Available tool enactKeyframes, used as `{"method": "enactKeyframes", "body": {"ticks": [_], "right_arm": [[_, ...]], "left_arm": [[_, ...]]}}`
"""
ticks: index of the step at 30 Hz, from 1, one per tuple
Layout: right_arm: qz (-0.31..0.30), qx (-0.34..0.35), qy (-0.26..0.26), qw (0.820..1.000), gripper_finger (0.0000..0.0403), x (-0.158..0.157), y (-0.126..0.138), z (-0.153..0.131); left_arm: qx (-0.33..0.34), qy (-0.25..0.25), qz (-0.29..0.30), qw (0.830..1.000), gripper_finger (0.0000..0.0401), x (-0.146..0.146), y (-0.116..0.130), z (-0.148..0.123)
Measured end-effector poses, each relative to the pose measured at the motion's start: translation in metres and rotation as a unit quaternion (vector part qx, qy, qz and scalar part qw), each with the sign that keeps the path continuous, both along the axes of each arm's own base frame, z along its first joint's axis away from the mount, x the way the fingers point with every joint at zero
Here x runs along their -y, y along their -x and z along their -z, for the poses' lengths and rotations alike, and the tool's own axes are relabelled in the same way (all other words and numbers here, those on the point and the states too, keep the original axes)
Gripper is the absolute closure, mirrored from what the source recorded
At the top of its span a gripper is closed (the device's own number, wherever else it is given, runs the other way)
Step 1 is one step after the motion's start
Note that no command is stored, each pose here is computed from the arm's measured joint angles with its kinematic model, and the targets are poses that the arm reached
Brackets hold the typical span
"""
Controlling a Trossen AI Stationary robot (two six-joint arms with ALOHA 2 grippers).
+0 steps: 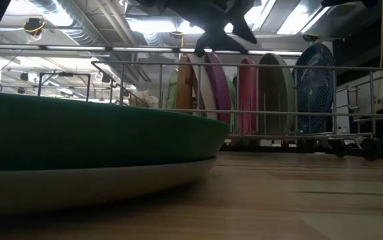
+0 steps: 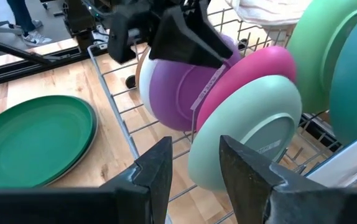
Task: Sort dishes
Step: Put the green plate in the dishwasher rack
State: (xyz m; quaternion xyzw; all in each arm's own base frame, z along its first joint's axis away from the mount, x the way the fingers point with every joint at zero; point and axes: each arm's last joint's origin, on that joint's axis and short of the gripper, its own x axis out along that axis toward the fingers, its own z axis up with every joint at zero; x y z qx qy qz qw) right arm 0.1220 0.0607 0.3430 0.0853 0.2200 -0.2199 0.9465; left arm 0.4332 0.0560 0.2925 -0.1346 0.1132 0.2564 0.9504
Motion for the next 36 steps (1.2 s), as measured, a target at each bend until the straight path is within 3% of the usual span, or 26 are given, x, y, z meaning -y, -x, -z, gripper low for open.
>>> {"method": "enactKeyframes", "body": {"ticks": [6, 12, 22, 36], "right_arm": [[-0.009, -0.006, -0.007, 1.000, 0.0267, -0.001, 0.000, 0.000], [-0.009, -0.006, -0.007, 1.000, 0.0267, -0.001, 0.000, 0.000], [-0.009, -0.006, -0.007, 1.000, 0.0267, -0.001, 0.000, 0.000], [-0.009, -0.006, -0.007, 1.000, 0.0267, -0.001, 0.000, 0.000]], "left_arm": [[0.066, -0.018, -0.001, 0.998, 0.0242, -0.007, -0.002, -0.014], [0.075, -0.007, -0.011, 0.997, 0.0242, -0.011, -0.001, -0.014], [0.007, -0.004, -0.024, 1.000, 0.0242, -0.021, 0.003, -0.002], [0.011, 0.037, -0.011, 0.999, 0.0242, -0.044, 0.004, 0.007]]}}
